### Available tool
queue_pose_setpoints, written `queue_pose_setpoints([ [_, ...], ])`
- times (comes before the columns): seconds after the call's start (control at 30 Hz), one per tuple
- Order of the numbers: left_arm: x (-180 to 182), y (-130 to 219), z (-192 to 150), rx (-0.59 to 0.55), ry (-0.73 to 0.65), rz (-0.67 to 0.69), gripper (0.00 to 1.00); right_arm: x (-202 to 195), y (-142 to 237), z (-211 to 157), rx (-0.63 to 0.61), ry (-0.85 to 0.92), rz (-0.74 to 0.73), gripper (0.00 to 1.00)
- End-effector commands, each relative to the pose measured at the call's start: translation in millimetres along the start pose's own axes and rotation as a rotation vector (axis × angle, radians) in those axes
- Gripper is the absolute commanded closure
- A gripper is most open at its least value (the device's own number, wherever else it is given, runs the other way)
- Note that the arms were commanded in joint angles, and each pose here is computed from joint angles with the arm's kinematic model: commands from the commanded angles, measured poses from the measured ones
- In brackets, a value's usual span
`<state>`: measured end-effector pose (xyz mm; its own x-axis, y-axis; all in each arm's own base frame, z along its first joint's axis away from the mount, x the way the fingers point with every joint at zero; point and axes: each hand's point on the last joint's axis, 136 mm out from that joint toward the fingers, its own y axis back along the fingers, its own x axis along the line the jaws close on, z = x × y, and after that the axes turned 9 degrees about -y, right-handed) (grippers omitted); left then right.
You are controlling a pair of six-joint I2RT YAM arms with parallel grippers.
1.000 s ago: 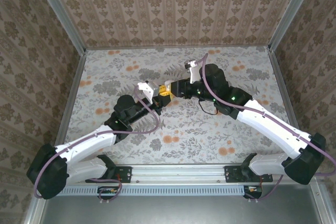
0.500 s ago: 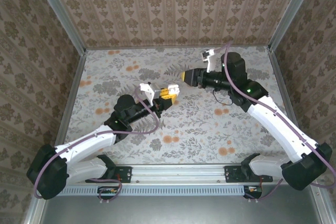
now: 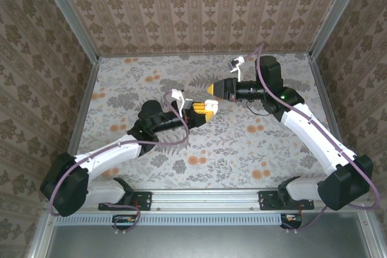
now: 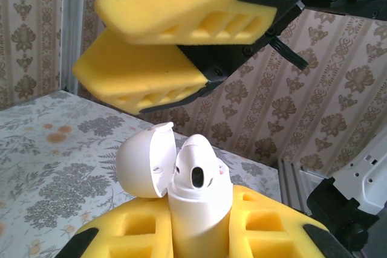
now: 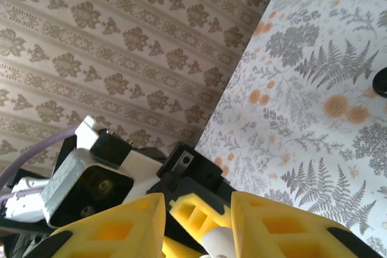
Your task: Insert wireless bluetooth earbuds into charging case
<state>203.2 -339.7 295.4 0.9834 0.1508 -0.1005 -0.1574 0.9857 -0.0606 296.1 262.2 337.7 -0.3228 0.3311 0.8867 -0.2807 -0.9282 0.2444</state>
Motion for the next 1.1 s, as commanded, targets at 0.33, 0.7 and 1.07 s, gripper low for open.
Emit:
queue_pose_setpoints([
  [0.33, -7.4, -1.6, 29.7, -0.073, -0.031, -0.044, 1.00, -11.3, -0.7, -19.2, 0.078, -0.036, -0.008, 0.68],
  [0.7, 3.6, 4.5, 29.4, -0.089, -0.034, 0.042, 1.00, -0.2, 4.5, -27.4, 0.104, -0.030, 0.032, 0.72],
  [1.07, 11.8, 13.3, 24.0, -0.107, -0.001, 0.108, 1.00, 15.0, 15.1, -41.4, 0.138, 0.012, 0.078, 0.73],
])
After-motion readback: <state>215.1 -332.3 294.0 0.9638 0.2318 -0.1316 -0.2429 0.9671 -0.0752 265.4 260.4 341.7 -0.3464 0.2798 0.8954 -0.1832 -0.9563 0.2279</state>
